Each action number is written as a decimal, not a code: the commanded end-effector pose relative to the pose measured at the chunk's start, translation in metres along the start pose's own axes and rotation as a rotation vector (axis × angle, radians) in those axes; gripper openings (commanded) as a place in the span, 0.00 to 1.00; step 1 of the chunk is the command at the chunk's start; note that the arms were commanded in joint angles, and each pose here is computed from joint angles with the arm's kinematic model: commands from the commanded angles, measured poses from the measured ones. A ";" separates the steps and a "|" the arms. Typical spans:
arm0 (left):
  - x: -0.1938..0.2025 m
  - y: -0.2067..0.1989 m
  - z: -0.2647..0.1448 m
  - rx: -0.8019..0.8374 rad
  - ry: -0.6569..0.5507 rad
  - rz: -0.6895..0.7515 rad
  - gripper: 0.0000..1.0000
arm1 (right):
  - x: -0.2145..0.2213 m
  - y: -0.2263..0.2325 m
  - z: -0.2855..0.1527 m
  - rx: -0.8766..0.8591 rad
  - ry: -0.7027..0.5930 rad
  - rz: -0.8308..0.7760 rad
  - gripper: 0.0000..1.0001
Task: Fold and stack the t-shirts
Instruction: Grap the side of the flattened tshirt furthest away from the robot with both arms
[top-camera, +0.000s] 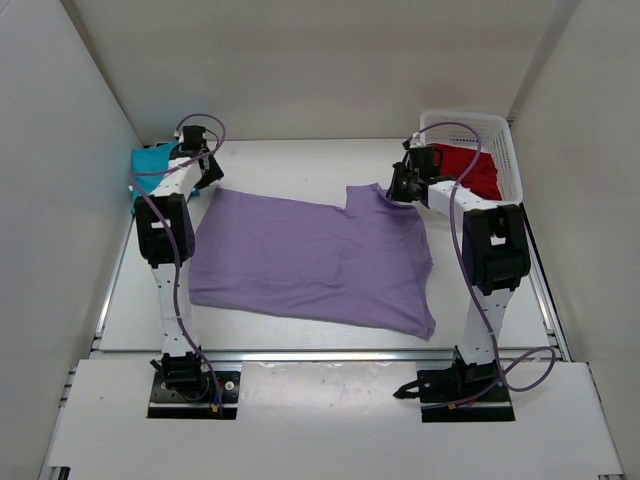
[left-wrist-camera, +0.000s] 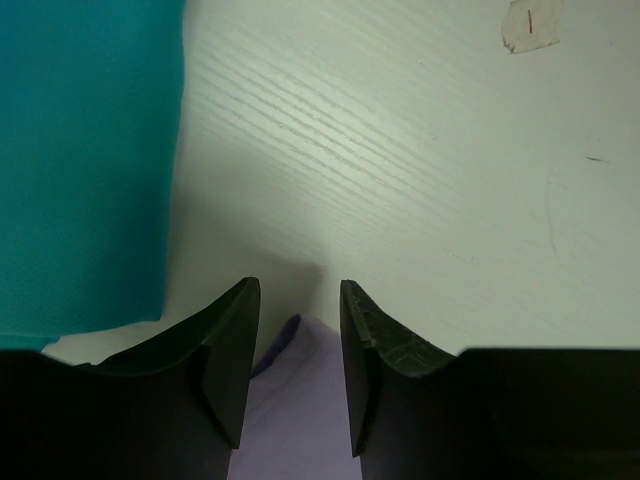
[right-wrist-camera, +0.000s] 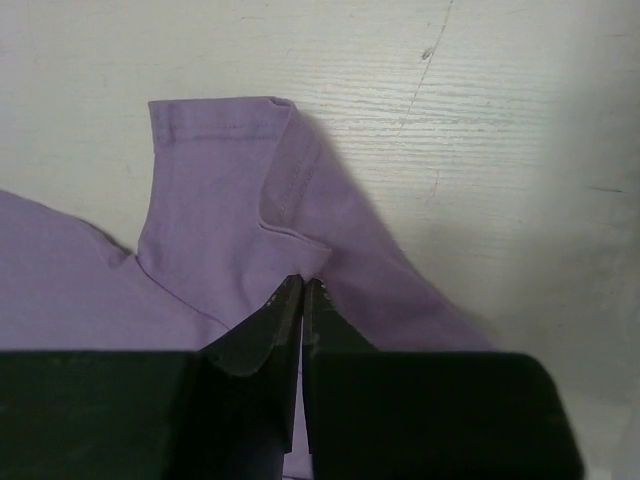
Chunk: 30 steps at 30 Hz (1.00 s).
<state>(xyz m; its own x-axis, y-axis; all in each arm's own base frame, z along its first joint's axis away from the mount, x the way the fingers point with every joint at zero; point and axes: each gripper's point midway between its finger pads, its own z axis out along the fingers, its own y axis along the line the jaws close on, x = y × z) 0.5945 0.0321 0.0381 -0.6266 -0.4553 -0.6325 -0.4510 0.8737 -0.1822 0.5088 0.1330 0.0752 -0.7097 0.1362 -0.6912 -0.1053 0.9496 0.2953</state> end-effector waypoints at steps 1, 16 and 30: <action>0.000 -0.004 -0.011 -0.006 0.044 0.044 0.48 | -0.035 0.020 -0.020 -0.052 -0.111 -0.010 0.00; 0.015 -0.006 -0.012 -0.002 0.064 0.052 0.32 | -0.039 0.024 -0.034 -0.073 -0.133 -0.001 0.00; 0.009 -0.006 -0.064 0.050 -0.024 0.039 0.00 | -0.019 0.037 -0.078 -0.074 -0.150 0.075 0.00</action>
<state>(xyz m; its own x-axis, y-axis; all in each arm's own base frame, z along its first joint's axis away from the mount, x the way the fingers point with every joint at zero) 0.5479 0.0171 0.0244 -0.7013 -0.4223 -0.5743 -0.4274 0.8939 -0.1355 0.4750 0.1367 0.1227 -0.6544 0.2080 -0.7270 -0.1078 0.9259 0.3620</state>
